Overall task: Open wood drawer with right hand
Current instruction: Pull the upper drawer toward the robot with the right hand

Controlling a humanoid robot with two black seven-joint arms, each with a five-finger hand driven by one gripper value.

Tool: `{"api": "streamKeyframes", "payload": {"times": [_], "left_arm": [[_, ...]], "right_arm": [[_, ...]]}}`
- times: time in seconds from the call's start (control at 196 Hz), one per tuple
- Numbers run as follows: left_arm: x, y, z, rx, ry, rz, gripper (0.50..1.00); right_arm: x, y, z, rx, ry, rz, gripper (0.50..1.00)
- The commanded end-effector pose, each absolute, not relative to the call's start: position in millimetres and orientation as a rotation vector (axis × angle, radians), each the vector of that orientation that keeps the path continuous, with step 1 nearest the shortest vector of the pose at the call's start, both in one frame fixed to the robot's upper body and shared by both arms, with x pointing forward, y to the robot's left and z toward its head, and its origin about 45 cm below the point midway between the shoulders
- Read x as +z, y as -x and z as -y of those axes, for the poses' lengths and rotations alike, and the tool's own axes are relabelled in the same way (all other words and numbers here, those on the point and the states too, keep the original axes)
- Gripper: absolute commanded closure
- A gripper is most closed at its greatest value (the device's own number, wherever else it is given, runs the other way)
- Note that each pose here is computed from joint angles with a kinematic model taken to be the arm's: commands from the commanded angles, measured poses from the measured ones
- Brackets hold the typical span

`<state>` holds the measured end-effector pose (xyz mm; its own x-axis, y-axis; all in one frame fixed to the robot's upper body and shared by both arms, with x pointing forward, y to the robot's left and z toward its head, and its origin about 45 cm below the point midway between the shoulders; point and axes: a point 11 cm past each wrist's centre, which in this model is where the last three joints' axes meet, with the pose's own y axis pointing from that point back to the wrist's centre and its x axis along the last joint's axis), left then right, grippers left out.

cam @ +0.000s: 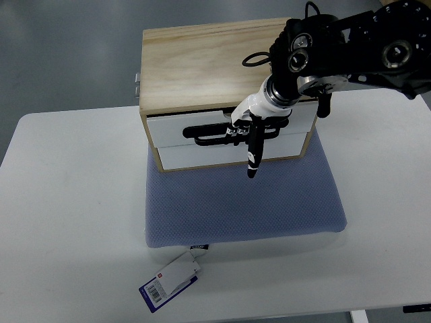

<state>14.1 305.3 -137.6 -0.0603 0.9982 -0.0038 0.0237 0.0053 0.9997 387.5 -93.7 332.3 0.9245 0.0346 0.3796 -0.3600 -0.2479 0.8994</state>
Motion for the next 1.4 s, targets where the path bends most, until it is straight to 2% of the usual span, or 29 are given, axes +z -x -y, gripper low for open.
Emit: {"api": "streamKeyframes", "payload": {"times": [0.0, 0.316, 1.395], "left_arm": [[-137.5, -13.9, -308.9, 1.247, -1.202, -1.27, 0.5], [-137.5, -13.9, -309.5, 1.248, -1.203, -1.269, 0.5], [-137.5, -13.7, -309.5, 1.247, -1.204, -1.268, 0.5]], "right_arm": [[332.0, -378.5, 88.6, 0.375, -1.809, 0.167, 0.556], [333.2, -364.6, 80.3, 0.374, -1.835, 0.088, 0.556], [345.5, -343.2, 99.0, 0.358, -1.903, 0.026, 0.556]]}}
